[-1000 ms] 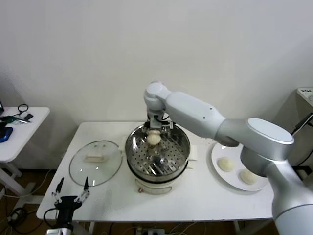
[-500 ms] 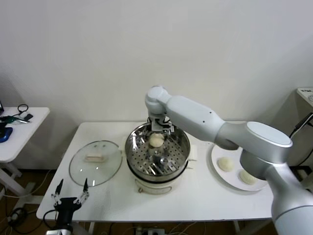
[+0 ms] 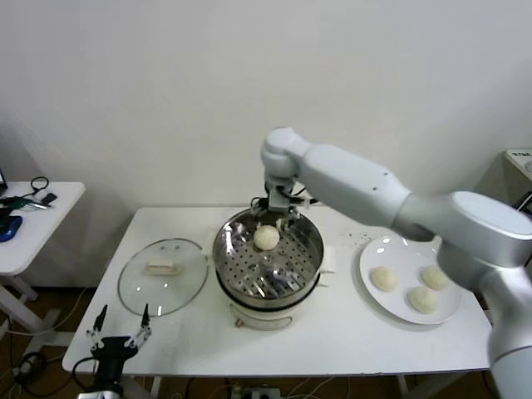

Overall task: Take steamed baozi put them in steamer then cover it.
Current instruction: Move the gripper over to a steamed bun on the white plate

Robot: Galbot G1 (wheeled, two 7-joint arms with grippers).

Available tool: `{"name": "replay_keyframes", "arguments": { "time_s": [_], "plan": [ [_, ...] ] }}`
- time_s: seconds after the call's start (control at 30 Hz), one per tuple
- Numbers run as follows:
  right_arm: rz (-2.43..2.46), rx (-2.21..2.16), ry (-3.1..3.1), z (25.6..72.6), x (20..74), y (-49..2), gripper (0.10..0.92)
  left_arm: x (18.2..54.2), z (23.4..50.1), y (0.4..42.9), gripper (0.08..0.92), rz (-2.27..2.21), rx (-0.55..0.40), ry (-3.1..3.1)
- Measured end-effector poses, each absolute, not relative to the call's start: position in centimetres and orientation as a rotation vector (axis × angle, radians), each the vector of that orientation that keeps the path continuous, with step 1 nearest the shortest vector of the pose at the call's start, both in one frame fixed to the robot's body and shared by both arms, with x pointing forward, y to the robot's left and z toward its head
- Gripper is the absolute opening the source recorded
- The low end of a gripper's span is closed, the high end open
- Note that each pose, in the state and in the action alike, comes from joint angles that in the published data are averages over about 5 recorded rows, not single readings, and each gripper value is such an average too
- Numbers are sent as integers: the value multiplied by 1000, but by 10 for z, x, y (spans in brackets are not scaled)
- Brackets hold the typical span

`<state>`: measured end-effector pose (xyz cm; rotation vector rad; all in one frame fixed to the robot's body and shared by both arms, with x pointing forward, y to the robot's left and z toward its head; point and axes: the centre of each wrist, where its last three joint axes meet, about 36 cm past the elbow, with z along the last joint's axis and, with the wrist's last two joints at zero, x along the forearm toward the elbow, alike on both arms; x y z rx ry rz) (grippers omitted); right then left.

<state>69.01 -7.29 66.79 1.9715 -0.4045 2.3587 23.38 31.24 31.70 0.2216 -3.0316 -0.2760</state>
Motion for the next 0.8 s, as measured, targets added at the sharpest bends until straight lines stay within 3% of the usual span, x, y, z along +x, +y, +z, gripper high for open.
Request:
{"name": "replay_keyframes", "arguments": {
  "time_s": [0.43,0.8],
  "plan": [
    [1899,1707,-1250,677,688,-236,823,234,321,308,823,-267,214,-3040],
    [1411,1405,-1578,627,665,-362,823,237,324,304,823,-267,202,-3045]
  ]
}}
